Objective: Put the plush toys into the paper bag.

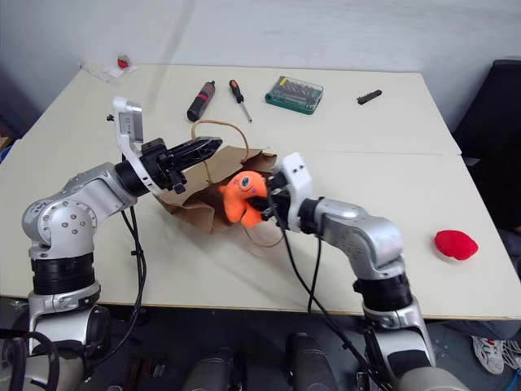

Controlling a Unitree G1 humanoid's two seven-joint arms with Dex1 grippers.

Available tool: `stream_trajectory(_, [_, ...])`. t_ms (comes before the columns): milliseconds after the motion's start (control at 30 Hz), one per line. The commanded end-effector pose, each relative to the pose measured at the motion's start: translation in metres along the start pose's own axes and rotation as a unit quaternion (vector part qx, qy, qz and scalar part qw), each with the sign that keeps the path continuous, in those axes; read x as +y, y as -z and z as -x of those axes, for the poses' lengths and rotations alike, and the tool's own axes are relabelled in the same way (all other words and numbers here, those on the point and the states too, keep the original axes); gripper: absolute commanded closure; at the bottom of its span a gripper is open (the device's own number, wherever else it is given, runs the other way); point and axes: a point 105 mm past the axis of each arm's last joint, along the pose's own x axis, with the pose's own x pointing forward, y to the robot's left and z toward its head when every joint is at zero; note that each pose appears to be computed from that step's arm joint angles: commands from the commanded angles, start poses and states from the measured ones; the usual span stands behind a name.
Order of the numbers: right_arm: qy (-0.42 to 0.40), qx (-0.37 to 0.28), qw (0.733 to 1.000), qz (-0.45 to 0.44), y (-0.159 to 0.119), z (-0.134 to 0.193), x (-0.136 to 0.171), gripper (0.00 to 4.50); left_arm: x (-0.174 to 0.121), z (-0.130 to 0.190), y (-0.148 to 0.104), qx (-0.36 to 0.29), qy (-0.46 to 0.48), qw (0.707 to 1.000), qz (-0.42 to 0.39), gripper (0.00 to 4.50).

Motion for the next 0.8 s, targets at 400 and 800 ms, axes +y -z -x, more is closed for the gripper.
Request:
stream_trajectory(400, [-0.049,0.036,0.997,-0.036,-0.01,-0.052,-0.016,4.49,-0.031,-0.008,-0.001,0.005,0.074,0.997,-0.014,4.5])
stream_trajectory(800, [-0.005,-0.058,0.969,-0.242,-0.022,-0.065,-0.04,4.49,-0.028,-0.004,-0.003,-0.007,0.058,0.998,-0.014,4.5])
